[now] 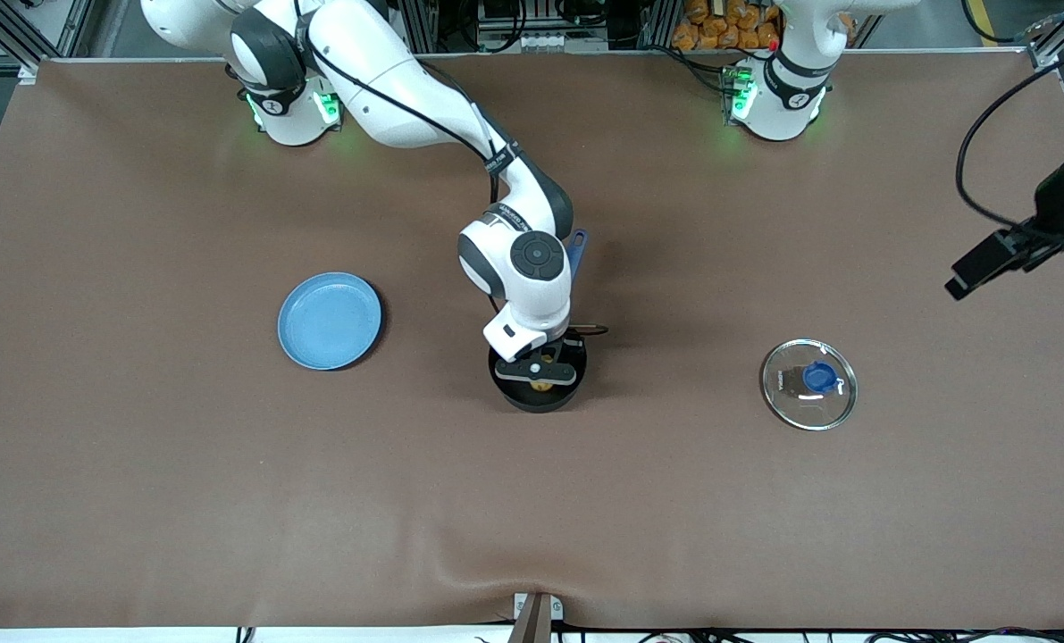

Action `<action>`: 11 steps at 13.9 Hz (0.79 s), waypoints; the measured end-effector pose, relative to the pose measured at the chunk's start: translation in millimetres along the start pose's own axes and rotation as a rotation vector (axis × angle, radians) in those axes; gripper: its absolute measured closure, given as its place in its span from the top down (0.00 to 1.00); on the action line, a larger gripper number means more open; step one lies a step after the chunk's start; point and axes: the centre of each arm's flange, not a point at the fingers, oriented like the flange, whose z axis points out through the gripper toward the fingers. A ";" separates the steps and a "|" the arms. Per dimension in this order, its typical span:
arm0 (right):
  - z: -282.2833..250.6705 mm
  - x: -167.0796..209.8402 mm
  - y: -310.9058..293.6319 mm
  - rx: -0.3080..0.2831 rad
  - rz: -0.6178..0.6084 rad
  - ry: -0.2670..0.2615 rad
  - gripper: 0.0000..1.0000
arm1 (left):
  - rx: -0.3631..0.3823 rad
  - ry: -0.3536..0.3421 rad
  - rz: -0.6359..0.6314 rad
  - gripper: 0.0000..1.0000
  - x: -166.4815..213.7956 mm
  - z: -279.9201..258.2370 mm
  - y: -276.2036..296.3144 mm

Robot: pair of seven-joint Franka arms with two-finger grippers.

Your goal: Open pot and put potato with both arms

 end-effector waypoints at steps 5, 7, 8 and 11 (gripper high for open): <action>-43.7 14.9 1.7 -0.012 0.024 -0.011 1.00 | 0.005 -0.020 0.117 1.00 -18.2 -28.4 -15.9; -82.6 24.5 12.3 -0.048 0.042 -0.043 1.00 | 0.006 -0.054 0.130 1.00 -24.5 -20.9 -15.5; -107.2 31.8 19.0 -0.049 0.052 -0.049 1.00 | 0.009 -0.068 0.133 1.00 -27.8 -15.8 -15.1; -200.2 66.0 61.2 -0.027 0.090 -0.051 1.00 | 0.014 -0.081 0.135 1.00 -33.2 -10.9 -15.8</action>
